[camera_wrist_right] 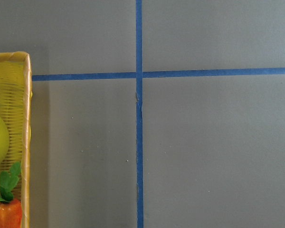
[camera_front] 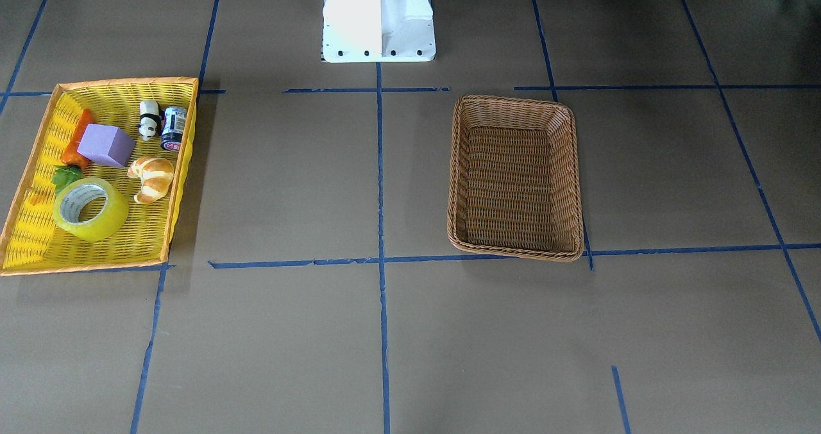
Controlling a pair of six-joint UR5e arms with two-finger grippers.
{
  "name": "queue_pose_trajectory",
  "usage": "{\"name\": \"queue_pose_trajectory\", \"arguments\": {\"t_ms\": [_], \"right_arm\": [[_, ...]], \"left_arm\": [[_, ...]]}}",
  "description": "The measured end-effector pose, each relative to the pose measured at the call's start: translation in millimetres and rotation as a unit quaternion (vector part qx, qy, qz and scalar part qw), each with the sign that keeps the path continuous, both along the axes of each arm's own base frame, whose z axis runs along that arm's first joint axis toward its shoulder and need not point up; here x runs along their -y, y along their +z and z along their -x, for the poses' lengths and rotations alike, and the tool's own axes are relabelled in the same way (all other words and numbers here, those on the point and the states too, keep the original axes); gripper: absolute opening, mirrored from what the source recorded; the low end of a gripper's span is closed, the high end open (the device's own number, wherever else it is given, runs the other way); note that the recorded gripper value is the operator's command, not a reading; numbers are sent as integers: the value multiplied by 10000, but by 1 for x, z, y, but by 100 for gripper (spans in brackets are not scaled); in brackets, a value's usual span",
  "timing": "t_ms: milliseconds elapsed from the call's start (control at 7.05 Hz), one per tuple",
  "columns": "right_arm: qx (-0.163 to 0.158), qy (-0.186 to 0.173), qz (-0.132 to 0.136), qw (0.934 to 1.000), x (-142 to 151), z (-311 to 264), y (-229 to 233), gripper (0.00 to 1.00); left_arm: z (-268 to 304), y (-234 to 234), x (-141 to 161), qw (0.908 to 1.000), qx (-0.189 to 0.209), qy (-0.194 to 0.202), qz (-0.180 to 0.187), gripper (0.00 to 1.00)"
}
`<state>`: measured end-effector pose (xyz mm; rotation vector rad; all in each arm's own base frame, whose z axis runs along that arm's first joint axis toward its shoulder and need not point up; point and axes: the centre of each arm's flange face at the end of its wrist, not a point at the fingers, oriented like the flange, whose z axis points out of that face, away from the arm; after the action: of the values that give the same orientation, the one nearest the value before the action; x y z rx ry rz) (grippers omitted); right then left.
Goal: Move tape to another basket
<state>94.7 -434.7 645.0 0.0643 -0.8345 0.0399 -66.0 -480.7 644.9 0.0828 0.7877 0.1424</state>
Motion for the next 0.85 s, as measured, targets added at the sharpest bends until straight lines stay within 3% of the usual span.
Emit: {"name": "queue_pose_trajectory", "arguments": {"t_ms": [568, 851], "right_arm": [[-20, -15, -221, 9998, 18, 1, -22, 100], [-23, -116, -655, 9978, 51, 9, -66, 100]], "left_arm": [[0, -3, 1, 10000, -12, -7, -48, 100], [0, -3, -6, 10000, -20, -6, -61, 100]]}}
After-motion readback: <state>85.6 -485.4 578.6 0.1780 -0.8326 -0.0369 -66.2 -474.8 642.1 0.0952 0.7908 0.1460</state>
